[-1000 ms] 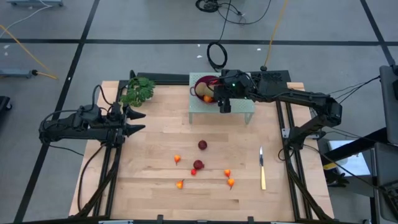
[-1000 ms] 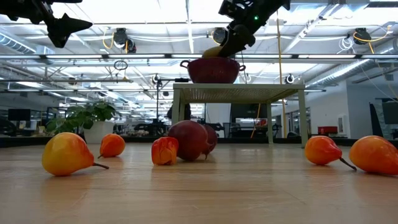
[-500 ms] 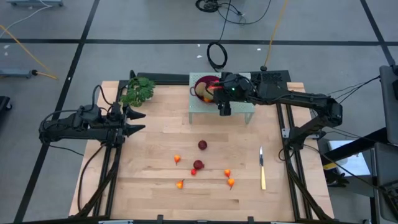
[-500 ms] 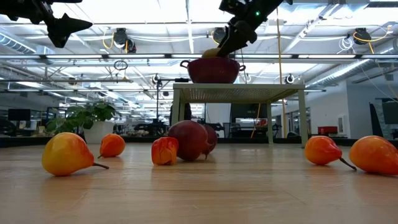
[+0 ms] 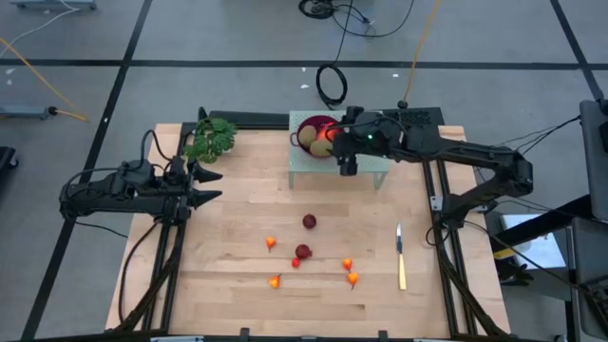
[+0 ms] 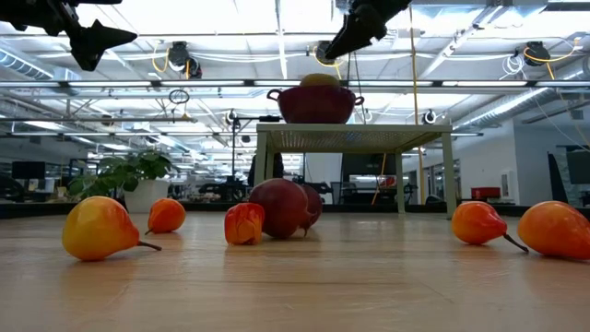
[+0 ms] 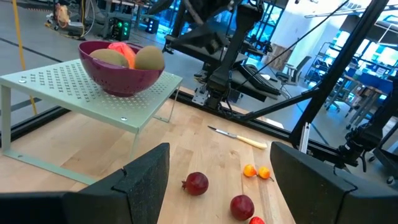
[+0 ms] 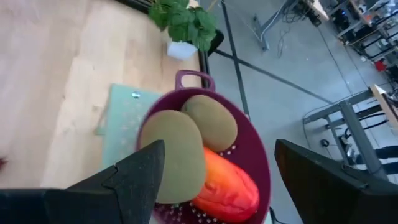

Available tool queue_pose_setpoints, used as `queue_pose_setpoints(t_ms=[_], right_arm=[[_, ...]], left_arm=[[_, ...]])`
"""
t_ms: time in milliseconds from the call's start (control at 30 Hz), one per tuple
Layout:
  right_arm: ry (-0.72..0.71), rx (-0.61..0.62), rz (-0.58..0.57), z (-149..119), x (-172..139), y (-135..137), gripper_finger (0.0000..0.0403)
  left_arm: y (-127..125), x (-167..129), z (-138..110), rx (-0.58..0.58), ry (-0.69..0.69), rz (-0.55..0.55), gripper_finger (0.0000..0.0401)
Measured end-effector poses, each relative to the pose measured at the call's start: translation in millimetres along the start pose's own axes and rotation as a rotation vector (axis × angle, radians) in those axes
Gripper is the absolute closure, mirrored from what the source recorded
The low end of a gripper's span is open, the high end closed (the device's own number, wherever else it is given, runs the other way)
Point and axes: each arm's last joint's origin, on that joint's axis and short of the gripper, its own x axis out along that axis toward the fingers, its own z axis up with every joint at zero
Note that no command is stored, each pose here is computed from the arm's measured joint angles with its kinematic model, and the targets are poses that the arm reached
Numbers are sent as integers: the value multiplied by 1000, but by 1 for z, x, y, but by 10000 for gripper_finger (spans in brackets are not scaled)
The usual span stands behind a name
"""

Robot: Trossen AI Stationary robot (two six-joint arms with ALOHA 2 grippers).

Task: Pick & Place Fruit
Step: Put the top pomegranate into the strainer bowl

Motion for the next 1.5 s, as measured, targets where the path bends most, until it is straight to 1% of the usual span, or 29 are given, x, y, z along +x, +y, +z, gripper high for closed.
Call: queue_pose_setpoints(t_ms=[100,233,400,467,700,933,1067,1133,1267,1500], right_arm=[[-20,28,16,4,-14,4,103],[-35,100,49,9,-36,15,103],[-9,90,27,14,-61,32,103],[-7,103,29,16,-68,38,103],[2,165,114,19,-82,61,103],[36,214,175,18,-91,76,103],[84,307,188,15,-93,80,105],[110,351,189,12,-95,79,111],[129,377,191,8,-101,77,127],[76,404,190,5,-118,66,179]], left_arm=[[0,0,0,0,0,0,128],[0,0,0,1,-1,0,128],[0,0,0,7,-1,0,128],[0,0,0,7,-2,0,128],[-1,0,2,6,-24,-7,128],[-1,0,2,6,-23,-7,128],[-1,0,2,6,-23,-7,128],[-1,0,2,5,-23,-7,128],[-1,0,2,3,-23,-7,128],[-1,0,2,2,-22,-9,128]])
